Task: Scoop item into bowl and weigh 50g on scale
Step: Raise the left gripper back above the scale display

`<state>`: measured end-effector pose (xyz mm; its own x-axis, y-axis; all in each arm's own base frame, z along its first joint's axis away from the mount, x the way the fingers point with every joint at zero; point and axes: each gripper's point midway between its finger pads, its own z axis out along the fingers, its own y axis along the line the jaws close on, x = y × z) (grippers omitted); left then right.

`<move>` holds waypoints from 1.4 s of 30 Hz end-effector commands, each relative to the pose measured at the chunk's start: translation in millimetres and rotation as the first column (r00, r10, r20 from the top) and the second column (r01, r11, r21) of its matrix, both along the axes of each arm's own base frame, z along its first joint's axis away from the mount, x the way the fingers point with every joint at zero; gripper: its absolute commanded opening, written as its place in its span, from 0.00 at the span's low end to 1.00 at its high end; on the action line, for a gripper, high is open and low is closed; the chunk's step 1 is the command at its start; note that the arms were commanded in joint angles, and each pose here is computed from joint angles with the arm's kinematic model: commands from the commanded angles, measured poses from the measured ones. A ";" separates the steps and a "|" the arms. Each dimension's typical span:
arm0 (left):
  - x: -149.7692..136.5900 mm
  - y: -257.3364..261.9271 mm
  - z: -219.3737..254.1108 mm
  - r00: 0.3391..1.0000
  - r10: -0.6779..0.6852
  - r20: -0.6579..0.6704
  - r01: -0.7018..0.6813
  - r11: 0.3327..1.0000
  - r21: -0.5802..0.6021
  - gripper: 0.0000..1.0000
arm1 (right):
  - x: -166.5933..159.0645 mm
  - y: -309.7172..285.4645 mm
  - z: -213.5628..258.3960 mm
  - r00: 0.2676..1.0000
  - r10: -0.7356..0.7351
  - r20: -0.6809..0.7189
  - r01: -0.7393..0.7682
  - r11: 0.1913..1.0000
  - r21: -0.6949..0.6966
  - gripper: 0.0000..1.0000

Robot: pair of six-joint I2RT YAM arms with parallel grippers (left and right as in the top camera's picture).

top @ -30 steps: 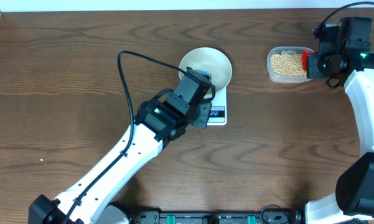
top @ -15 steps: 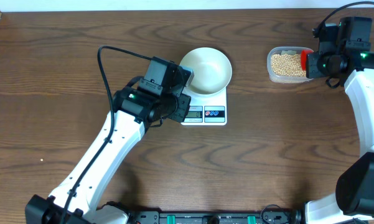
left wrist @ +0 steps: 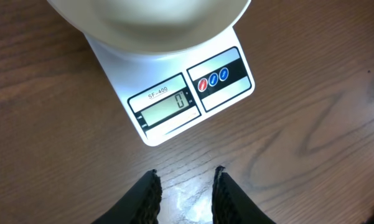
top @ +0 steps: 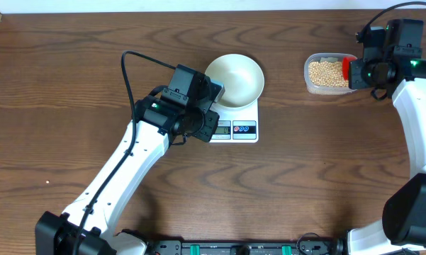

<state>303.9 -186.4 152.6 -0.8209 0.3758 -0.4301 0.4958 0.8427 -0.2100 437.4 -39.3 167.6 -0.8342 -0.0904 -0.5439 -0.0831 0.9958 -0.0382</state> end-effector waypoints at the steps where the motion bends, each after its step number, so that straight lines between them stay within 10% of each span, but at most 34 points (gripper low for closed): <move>1: 0.9 2.1 -6.4 1.000 -0.002 -0.004 0.002 1.000 0.016 0.34 | 4.1 -1.2 5.4 1.000 -0.003 0.016 0.003 1.000 0.008 0.01; 12: 8.3 10.9 -7.4 0.998 0.062 0.017 -0.063 0.997 0.054 0.47 | 5.0 -1.3 6.0 1.000 -0.003 0.020 0.003 1.000 0.007 0.01; 13: 8.9 10.7 -7.1 0.998 0.062 0.020 -0.063 0.997 0.053 0.52 | 5.0 -1.3 6.0 1.000 -0.003 0.020 0.003 1.000 0.008 0.01; 14: 8.9 10.6 -7.1 0.998 0.062 0.020 -0.063 0.997 0.053 0.88 | 5.0 -1.3 6.0 1.000 -0.003 0.020 0.003 1.000 0.008 0.01; 15: 8.9 10.7 -7.1 0.998 0.062 0.020 -0.063 0.997 0.053 0.95 | 4.9 -1.3 5.9 1.000 -0.003 0.020 0.003 1.000 0.008 0.01; 42: 8.8 10.6 -7.0 0.998 0.062 0.020 -0.063 0.997 0.052 0.96 | -12.3 18.5 -3.1 0.997 0.052 -0.054 -0.046 0.993 0.108 0.01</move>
<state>313.0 -179.1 152.8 -0.8283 0.3433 -0.4428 0.4526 0.8758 -0.1676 422.5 -21.9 159.9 -0.8643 -0.0850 -0.4958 -0.1288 0.9902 0.0547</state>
